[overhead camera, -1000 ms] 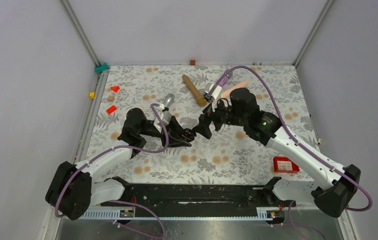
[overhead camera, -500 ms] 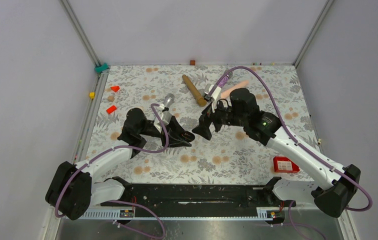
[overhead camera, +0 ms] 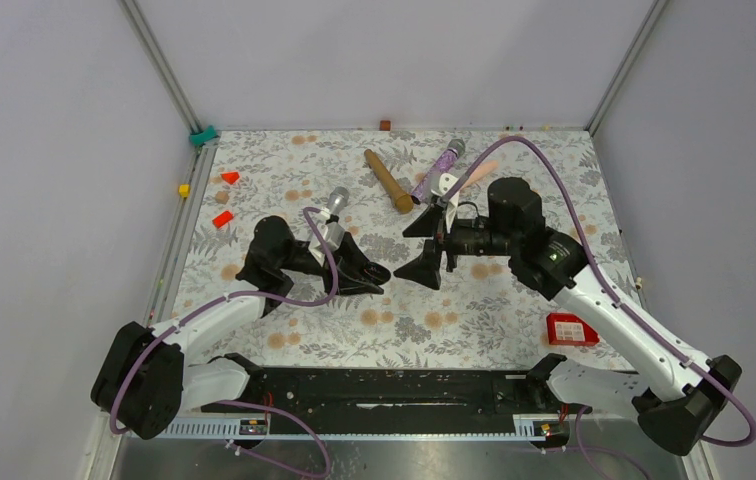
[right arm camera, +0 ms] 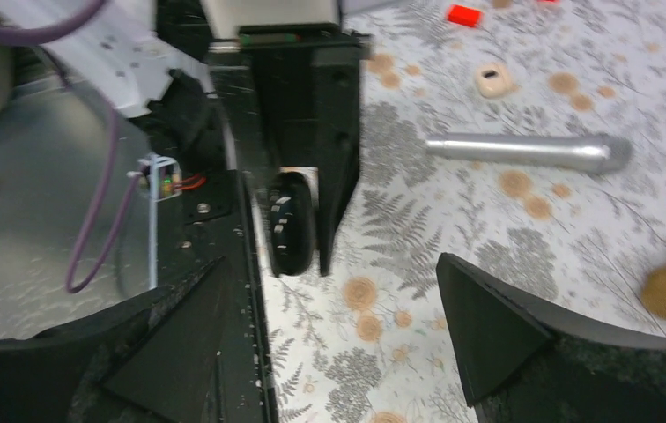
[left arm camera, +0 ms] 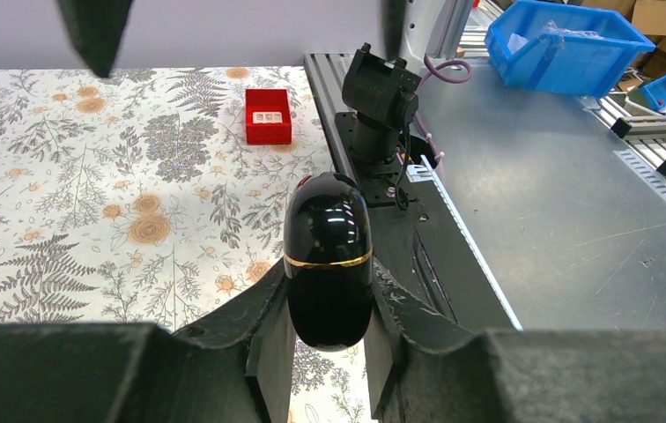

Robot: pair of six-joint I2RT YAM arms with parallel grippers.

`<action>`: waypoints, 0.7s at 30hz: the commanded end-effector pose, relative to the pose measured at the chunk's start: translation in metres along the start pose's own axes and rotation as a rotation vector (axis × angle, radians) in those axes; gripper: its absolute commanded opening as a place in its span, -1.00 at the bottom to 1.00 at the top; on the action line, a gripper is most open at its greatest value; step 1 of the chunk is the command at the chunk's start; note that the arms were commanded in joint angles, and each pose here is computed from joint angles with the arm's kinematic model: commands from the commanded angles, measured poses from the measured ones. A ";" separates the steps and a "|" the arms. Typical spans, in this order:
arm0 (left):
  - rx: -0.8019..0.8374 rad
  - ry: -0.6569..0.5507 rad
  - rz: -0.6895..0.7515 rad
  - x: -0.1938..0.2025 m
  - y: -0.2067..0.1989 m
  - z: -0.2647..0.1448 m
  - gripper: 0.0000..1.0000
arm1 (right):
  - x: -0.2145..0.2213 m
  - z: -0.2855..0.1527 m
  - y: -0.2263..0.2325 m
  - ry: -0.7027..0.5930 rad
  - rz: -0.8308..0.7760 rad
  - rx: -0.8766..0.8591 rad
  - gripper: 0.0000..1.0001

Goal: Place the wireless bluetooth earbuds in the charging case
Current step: Close the charging case, then place the charging case at the center of the board.

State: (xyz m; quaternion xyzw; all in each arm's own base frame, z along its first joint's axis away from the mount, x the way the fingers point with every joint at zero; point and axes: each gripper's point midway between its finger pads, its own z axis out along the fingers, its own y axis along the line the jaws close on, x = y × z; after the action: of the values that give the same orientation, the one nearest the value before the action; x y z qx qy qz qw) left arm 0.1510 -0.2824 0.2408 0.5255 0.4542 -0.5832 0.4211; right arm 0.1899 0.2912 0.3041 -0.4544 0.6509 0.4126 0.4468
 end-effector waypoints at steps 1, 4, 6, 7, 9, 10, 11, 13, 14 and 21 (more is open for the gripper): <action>0.021 -0.012 0.059 -0.012 0.000 0.003 -1.00 | -0.007 -0.003 0.032 -0.052 -0.051 -0.201 0.82; 0.025 -0.012 0.059 -0.013 -0.001 0.004 -1.00 | -0.002 0.004 0.028 -0.054 -0.031 -0.204 0.73; 0.025 -0.012 0.059 -0.012 -0.001 0.004 -1.00 | 0.002 0.008 0.023 -0.051 -0.026 -0.187 0.69; 0.024 -0.011 0.056 -0.012 -0.001 0.004 -1.00 | 0.003 0.010 0.021 -0.049 -0.023 -0.181 0.67; 0.026 -0.011 0.057 -0.012 -0.002 0.004 -1.00 | 0.005 0.012 0.020 -0.051 -0.015 -0.182 0.64; 0.024 -0.011 0.057 -0.012 -0.001 0.004 -1.00 | 0.006 0.014 0.021 -0.054 -0.012 -0.189 0.62; 0.024 -0.010 0.055 -0.012 -0.001 0.004 -1.00 | 0.006 0.015 0.021 -0.057 -0.006 -0.197 0.60; 0.023 -0.008 0.053 -0.010 0.000 0.004 -1.00 | 0.008 0.017 0.022 -0.063 0.005 -0.214 0.54; 0.023 -0.006 0.051 -0.009 0.000 0.004 -1.00 | 0.009 0.019 0.022 -0.064 0.012 -0.218 0.52; 0.019 -0.002 0.042 -0.007 0.002 0.006 -1.00 | 0.012 0.028 0.027 -0.073 0.034 -0.269 0.34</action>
State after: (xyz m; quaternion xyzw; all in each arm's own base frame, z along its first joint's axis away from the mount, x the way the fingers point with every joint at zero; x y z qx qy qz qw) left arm 0.1489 -0.2841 0.2353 0.5238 0.4618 -0.5877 0.4086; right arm 0.1710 0.3138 0.2782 -0.4767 0.6088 0.4976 0.3930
